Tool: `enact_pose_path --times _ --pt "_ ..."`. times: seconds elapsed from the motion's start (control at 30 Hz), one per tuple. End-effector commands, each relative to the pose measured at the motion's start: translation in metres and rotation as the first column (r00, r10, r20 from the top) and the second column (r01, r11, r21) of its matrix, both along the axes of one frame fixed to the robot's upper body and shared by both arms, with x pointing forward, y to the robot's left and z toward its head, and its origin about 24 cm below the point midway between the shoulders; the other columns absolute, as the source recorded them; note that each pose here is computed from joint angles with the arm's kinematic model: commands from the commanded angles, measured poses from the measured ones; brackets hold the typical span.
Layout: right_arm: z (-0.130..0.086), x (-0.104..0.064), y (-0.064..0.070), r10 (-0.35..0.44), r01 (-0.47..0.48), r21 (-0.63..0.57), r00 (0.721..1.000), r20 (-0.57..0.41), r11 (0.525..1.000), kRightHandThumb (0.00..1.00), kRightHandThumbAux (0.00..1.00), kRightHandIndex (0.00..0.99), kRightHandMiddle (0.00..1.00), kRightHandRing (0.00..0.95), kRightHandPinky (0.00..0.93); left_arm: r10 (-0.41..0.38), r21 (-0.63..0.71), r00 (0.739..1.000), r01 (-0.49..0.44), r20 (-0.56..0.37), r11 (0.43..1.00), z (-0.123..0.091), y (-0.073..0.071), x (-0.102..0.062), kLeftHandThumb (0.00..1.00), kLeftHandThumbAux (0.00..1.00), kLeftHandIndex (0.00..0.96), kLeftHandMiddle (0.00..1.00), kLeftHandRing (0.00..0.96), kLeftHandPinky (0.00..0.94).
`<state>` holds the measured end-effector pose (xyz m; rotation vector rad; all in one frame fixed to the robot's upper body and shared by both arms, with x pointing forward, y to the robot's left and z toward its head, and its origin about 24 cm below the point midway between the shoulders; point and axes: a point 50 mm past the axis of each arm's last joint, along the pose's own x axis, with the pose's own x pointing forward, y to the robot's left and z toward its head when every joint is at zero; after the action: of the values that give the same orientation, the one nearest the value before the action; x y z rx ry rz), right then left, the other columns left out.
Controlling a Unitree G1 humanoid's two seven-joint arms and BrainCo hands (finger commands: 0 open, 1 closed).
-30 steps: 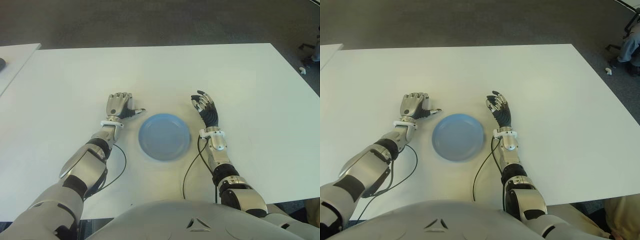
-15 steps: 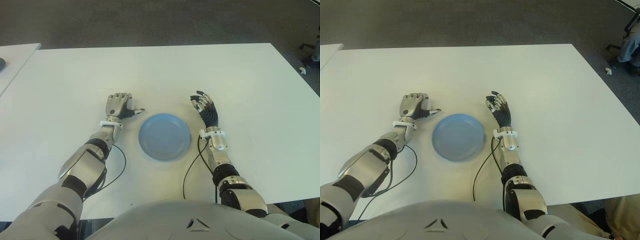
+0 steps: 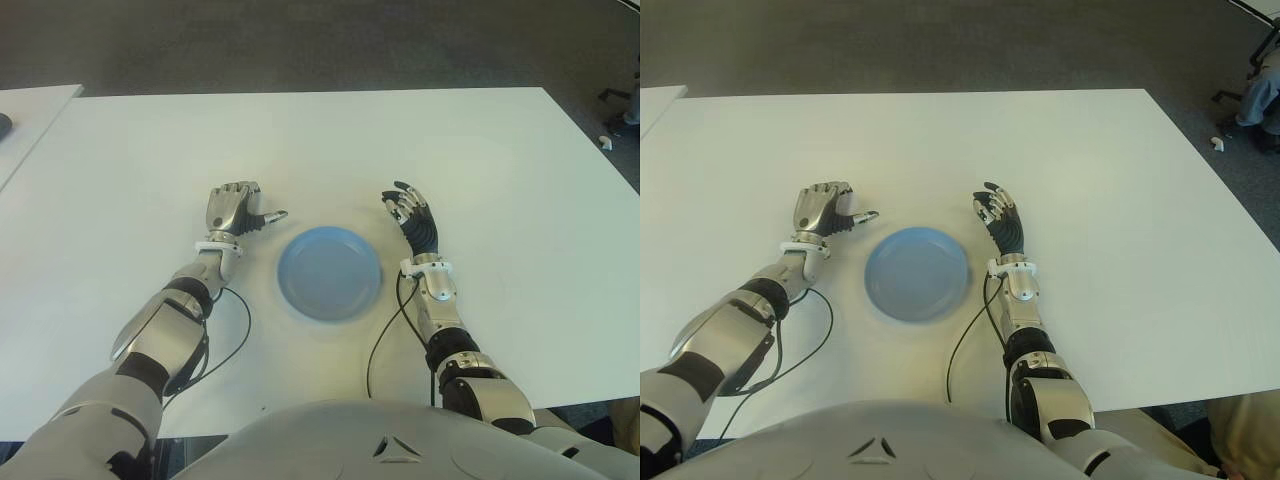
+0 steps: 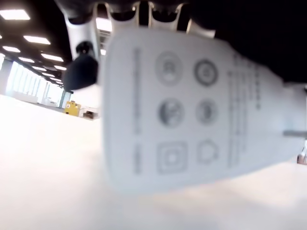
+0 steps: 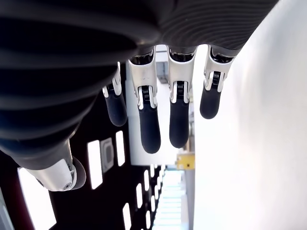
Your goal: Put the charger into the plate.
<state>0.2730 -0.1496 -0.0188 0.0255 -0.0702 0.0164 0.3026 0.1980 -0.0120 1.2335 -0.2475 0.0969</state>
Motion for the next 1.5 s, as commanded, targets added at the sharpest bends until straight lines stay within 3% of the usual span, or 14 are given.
enact_pose_path --times 0.03,0.33,0.93,1.5 --pt "-0.080 -0.085 -0.016 -0.101 0.117 0.017 0.913 -0.395 0.993 0.000 0.601 0.179 0.343 0.290 0.245 -0.049 -0.098 0.996 0.057 0.081 0.994 0.013 -0.004 0.003 0.538 0.587 0.844 0.862 0.843 0.822" --pt "-0.080 -0.083 -0.014 -0.107 0.122 0.011 0.912 -0.397 0.993 0.000 0.623 0.179 0.346 0.295 0.264 -0.129 -0.124 0.978 0.149 0.162 0.981 0.024 -0.015 0.004 0.510 0.580 0.858 0.879 0.861 0.865" --pt "-0.082 -0.083 -0.014 -0.109 0.135 0.032 0.904 -0.414 0.990 0.000 0.612 0.201 0.371 0.320 0.280 -0.223 -0.151 0.943 0.264 0.246 0.953 0.039 -0.022 0.002 0.461 0.566 0.856 0.906 0.890 0.901" --pt "-0.081 -0.081 -0.011 -0.110 0.142 0.048 0.904 -0.413 0.989 0.000 0.610 0.195 0.354 0.308 0.262 -0.447 -0.184 0.853 0.501 0.269 0.846 0.055 -0.045 -0.017 0.481 0.573 0.852 0.906 0.893 0.903"
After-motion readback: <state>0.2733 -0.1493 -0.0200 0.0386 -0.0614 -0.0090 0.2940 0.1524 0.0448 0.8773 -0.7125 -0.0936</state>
